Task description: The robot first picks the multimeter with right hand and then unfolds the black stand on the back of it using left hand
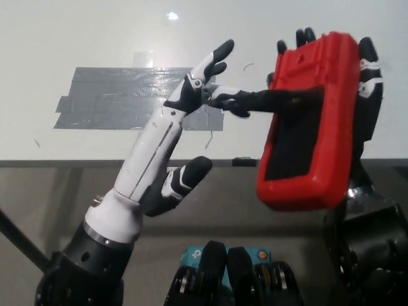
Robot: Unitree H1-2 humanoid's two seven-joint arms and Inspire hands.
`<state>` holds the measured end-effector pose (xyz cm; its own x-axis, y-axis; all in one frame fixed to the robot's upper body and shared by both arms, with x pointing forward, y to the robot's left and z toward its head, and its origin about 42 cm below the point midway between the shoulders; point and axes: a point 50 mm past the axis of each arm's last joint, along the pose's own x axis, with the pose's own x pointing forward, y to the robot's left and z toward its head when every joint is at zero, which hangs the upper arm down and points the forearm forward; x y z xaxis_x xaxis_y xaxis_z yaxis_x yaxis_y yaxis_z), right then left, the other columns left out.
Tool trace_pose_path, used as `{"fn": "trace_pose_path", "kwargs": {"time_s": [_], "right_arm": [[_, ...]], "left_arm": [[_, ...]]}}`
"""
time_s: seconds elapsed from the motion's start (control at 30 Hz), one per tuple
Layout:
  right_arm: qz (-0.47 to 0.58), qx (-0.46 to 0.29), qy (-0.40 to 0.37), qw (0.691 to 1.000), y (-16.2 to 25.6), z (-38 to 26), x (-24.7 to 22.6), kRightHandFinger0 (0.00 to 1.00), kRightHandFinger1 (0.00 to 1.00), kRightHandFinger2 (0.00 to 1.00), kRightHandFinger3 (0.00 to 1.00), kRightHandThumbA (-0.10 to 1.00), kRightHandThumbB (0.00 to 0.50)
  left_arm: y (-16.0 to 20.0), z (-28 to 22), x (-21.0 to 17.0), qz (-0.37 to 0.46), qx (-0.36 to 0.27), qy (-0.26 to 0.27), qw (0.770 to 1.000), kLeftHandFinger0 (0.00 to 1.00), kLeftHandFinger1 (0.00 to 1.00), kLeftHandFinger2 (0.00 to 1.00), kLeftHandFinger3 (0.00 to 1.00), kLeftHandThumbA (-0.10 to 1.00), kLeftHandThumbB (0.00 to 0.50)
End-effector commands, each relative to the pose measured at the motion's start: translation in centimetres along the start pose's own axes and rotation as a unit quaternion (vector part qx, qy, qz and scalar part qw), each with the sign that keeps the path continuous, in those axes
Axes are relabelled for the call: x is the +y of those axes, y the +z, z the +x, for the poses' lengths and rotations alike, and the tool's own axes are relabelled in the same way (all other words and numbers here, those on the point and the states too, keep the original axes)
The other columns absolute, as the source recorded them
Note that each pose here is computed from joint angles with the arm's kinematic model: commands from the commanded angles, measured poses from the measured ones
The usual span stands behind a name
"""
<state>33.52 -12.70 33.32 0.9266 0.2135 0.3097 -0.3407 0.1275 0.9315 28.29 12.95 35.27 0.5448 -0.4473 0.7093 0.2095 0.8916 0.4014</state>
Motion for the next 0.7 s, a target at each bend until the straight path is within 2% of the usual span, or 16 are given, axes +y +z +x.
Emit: {"fn": "trace_pose_path", "kwargs": {"time_s": [0.0, 0.03, 0.1, 0.13, 0.17, 0.23, 0.33, 0.43, 0.53, 0.6, 0.67], "right_arm": [[0.090, -0.051, 0.022, 0.994, -0.6, 0.6, 3.8, 0.00, 0.04, 0.79, 1.00, -0.10, 0.105], [0.093, -0.056, 0.017, 0.994, -0.5, 0.7, 4.0, 0.00, 0.06, 0.82, 1.00, -0.10, 0.107], [0.096, -0.069, -0.001, 0.993, -0.5, 0.7, 4.4, 0.00, 0.12, 0.83, 1.00, -0.10, 0.112], [0.102, -0.071, -0.002, 0.992, -0.6, 0.8, 4.6, 0.00, 0.17, 0.83, 1.00, -0.10, 0.093], [0.107, -0.075, -0.006, 0.991, -0.6, 0.9, 4.8, 0.00, 0.24, 0.84, 1.00, -0.10, 0.090], [0.117, -0.081, -0.011, 0.990, -0.7, 1.0, 5.1, 0.00, 0.32, 0.85, 1.00, -0.10, 0.057], [0.115, -0.083, -0.012, 0.990, -0.7, 1.1, 5.3, 0.00, 0.43, 0.82, 1.00, -0.10, 0.035], [0.112, -0.084, -0.010, 0.990, -0.7, 1.2, 5.3, 0.00, 0.45, 0.79, 1.00, -0.10, 0.022], [0.123, -0.080, -0.014, 0.989, -0.6, 1.1, 5.2, 0.00, 0.41, 0.77, 1.00, -0.10, 0.026], [0.133, -0.080, -0.016, 0.988, -0.7, 1.0, 5.0, 0.00, 0.40, 0.77, 1.00, -0.10, 0.029], [0.133, -0.081, -0.017, 0.988, -0.7, 1.0, 5.0, 0.00, 0.40, 0.77, 1.00, -0.10, 0.028]], "left_arm": [[1.2, -0.3, -1.2, 0.009, -0.041, 0.023, 0.999, 0.86, 0.75, 0.89, 1.00, 1.00, 0.308], [1.2, -0.5, -1.5, 0.019, -0.045, 0.024, 0.999, 0.87, 0.78, 0.92, 1.00, 1.00, 0.295], [1.3, -0.7, -2.0, 0.043, -0.056, 0.029, 0.997, 0.92, 0.87, 0.97, 1.00, 1.00, 0.288], [1.4, -0.9, -2.3, 0.055, -0.061, 0.033, 0.996, 1.00, 0.92, 0.98, 1.00, 1.00, 0.291], [1.4, -1.0, -2.4, 0.061, -0.062, 0.033, 0.996, 1.00, 1.00, 1.00, 1.00, 1.00, 0.298], [1.5, -1.5, -3.4, 0.079, -0.069, 0.037, 0.994, 1.00, 1.00, 1.00, 1.00, 1.00, 0.312], [1.7, -1.8, -4.2, 0.106, -0.081, 0.041, 0.990, 1.00, 1.00, 1.00, 1.00, 1.00, 0.314], [1.9, -1.9, -4.1, 0.122, -0.083, 0.047, 0.988, 1.00, 1.00, 1.00, 1.00, 1.00, 0.340], [1.9, -1.7, -3.2, 0.129, -0.084, 0.057, 0.987, 1.00, 1.00, 1.00, 1.00, 1.00, 0.326], [1.8, -1.5, -2.1, 0.132, -0.088, 0.067, 0.985, 1.00, 1.00, 1.00, 1.00, 1.00, 0.293], [1.8, -1.4, -1.8, 0.136, -0.088, 0.072, 0.984, 1.00, 1.00, 1.00, 1.00, 1.00, 0.293]]}}
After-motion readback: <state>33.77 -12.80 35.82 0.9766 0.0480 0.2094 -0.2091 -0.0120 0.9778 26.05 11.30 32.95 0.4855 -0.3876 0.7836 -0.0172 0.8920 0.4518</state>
